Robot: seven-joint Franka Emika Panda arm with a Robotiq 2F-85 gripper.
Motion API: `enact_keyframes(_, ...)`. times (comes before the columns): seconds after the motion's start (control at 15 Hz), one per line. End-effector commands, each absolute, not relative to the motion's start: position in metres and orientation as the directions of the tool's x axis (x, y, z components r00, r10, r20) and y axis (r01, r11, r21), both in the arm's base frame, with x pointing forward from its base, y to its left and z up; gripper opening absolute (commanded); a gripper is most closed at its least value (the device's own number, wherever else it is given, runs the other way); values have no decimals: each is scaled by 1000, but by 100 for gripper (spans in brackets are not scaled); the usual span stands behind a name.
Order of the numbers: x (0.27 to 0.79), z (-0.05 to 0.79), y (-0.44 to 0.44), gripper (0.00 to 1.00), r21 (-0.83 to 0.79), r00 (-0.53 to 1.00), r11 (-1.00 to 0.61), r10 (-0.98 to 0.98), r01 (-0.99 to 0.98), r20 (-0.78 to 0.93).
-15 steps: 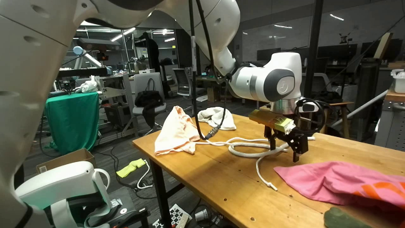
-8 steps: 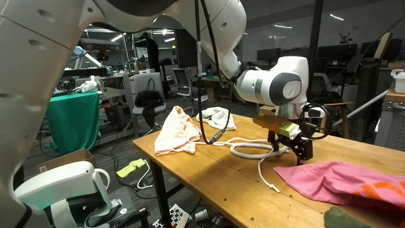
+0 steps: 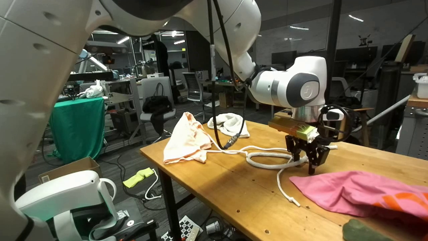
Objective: Spread and clothes on the table
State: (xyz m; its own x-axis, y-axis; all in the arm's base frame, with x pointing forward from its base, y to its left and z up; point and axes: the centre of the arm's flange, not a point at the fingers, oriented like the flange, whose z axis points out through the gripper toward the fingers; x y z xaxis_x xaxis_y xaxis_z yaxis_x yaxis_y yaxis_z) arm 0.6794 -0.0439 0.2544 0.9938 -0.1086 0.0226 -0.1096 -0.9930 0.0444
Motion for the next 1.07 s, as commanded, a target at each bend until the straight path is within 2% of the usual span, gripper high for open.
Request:
enact_keyframes(0.0,686,270,-43,28,51,995,-994,-96,-98,31)
enact_keyframes(0.13,685,277,-42,13,57,994,-993,-99,-102,43)
enact_keyframes(0.33,682,294,-42,3,56,994,-994,-96,-98,51)
enact_keyframes(0.47,678,311,-41,9,60,993,-993,-93,-98,78)
enact_keyframes(0.67,672,349,-40,9,74,983,-992,-92,-105,158)
enact_keyframes(1.0,672,418,-39,9,97,904,-977,-135,-190,405)
